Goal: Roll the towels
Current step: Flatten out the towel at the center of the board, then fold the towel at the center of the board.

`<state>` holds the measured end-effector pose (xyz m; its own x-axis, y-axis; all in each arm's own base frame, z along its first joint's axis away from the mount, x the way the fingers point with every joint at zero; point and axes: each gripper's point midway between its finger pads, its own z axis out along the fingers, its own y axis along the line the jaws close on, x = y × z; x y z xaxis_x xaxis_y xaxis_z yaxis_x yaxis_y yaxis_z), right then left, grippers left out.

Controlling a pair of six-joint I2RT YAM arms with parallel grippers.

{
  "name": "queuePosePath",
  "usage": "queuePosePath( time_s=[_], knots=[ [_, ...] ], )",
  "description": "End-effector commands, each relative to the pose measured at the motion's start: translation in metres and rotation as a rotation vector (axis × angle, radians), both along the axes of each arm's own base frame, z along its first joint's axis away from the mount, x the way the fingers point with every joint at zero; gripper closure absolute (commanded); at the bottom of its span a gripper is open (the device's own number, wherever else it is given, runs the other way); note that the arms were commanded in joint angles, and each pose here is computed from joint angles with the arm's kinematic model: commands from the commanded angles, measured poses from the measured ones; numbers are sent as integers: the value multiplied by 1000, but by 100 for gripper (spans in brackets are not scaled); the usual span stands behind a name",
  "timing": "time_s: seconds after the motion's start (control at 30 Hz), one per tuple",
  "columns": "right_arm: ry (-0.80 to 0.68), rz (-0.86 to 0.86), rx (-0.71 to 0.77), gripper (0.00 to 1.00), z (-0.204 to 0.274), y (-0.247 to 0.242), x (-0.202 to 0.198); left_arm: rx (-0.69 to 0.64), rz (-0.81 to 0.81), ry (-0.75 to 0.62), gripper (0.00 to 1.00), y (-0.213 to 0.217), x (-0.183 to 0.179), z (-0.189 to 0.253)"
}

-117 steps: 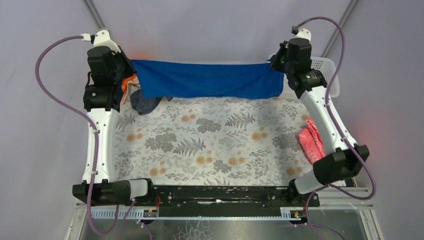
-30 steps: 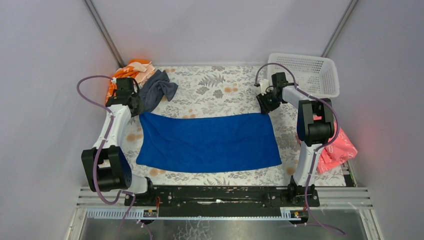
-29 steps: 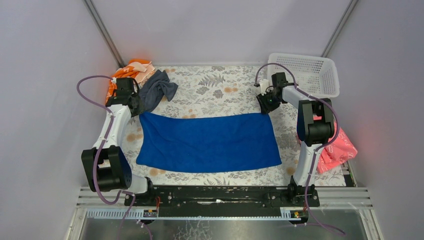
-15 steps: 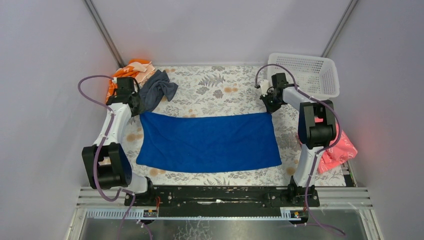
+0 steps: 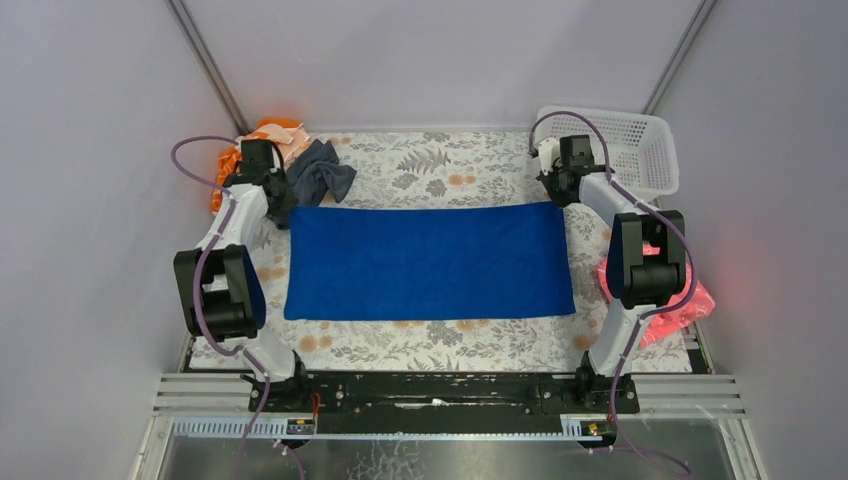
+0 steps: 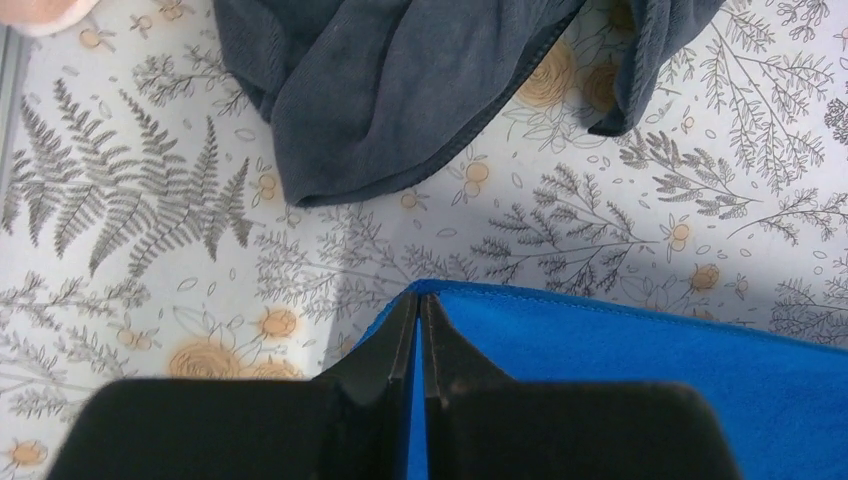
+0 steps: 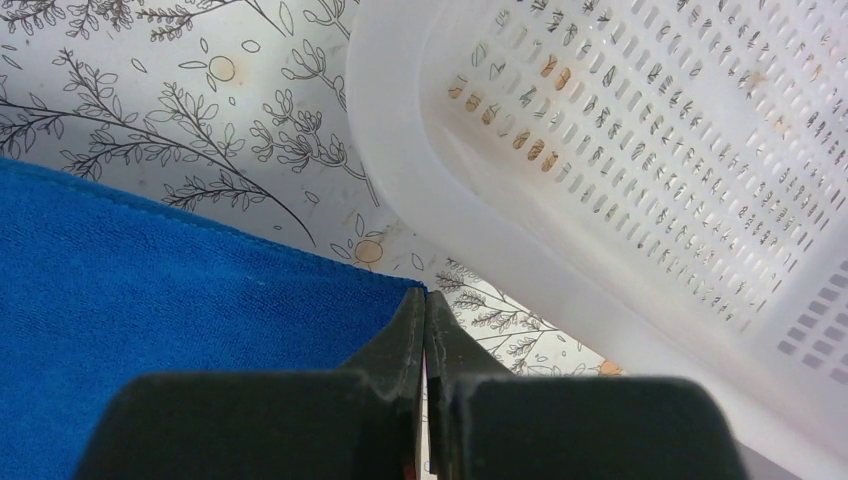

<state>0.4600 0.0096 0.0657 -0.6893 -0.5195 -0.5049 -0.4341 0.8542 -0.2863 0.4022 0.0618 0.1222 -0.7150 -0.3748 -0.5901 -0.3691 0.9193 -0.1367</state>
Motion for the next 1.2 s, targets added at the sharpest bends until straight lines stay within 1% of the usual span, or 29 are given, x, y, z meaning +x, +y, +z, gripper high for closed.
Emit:
queuePosePath(
  time_s=[0.0, 0.17, 0.37, 0.5, 0.63, 0.9, 1.17],
  knots=[
    [-101, 1, -28, 100, 29, -5, 24, 13, -41, -114, 100, 5, 36, 18],
    [-141, 9, 46, 100, 38, -6, 32, 2, -46, -143, 100, 4, 50, 20],
    [-161, 36, 56, 100, 45, -2, 38, -5, -28, -159, 100, 7, 63, 23],
    [-185, 42, 45, 100, 50, -4, 34, -5, 3, -164, 100, 12, 62, 27],
    [-206, 46, 51, 100, 58, -3, 30, -37, 30, -183, 100, 17, 59, 31],
    [-201, 7, 58, 100, 63, -5, 11, -69, 62, -193, 100, 13, 42, 34],
    [-150, -155, 196, 100, 71, 2, -21, -67, 127, -164, 100, 14, 8, 26]
  ],
)
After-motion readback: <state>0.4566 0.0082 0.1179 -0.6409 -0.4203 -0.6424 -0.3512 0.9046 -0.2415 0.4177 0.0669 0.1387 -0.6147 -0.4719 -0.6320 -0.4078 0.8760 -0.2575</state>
